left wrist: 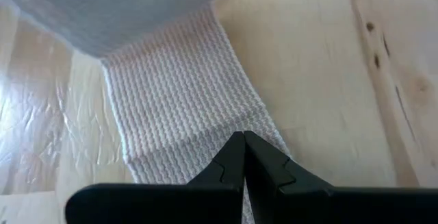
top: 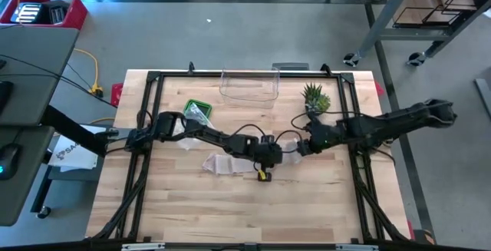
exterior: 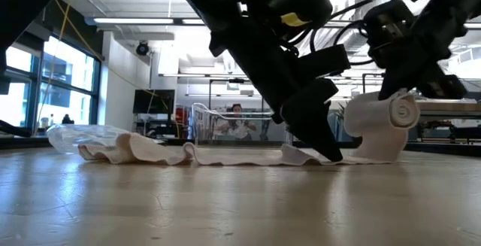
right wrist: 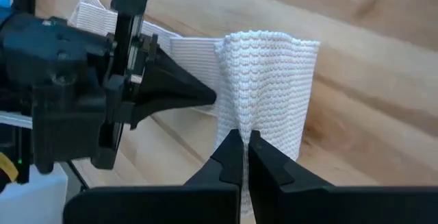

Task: Roll bandage
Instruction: Roll the bandage

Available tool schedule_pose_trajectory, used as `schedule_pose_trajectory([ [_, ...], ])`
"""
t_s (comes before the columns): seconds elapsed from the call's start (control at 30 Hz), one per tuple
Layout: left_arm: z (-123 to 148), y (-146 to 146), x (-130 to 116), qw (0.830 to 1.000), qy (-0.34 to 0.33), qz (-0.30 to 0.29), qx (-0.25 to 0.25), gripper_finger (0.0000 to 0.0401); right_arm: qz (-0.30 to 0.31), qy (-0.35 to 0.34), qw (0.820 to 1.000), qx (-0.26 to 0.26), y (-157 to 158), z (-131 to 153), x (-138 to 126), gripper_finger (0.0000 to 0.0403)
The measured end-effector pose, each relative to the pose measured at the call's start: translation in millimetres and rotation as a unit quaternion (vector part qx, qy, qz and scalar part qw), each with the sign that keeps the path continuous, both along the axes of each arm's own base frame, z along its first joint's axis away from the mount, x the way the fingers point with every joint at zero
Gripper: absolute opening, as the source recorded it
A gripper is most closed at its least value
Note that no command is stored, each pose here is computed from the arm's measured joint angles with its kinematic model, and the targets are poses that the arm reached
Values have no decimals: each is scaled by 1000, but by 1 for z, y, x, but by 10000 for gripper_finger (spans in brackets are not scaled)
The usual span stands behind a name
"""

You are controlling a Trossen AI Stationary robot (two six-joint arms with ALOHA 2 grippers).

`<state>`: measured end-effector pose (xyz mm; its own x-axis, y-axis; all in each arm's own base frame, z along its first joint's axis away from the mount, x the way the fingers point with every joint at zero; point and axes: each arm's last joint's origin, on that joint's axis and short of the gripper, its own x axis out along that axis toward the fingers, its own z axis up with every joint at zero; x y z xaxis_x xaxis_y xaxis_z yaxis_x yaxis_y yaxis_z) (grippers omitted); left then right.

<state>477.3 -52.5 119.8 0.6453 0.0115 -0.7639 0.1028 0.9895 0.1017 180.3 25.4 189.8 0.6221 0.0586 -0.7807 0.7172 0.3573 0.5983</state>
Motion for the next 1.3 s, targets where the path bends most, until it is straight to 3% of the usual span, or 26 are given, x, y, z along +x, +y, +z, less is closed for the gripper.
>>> schedule_pose_trajectory([
  [0.17,2,3,-1,1000,4,-1,-5,0,-40,-5,999,-9,12,0,-3,0],
  [0.37,16,5,-3,999,-1,-14,30,0,-30,3,999,-21,13,-2,-3,0],
  [0.6,18,8,-10,999,29,-11,35,0,-34,22,999,-31,13,-9,1,0],
  [0.83,46,8,-22,999,45,-3,26,0,-44,-1,999,-29,11,-14,16,0],
  [1.13,92,9,-39,999,31,15,4,0,-19,8,999,-41,10,-24,26,0],
  [1.3,104,10,-44,999,28,29,0,0,-1,1,999,-52,9,-22,28,0],
])
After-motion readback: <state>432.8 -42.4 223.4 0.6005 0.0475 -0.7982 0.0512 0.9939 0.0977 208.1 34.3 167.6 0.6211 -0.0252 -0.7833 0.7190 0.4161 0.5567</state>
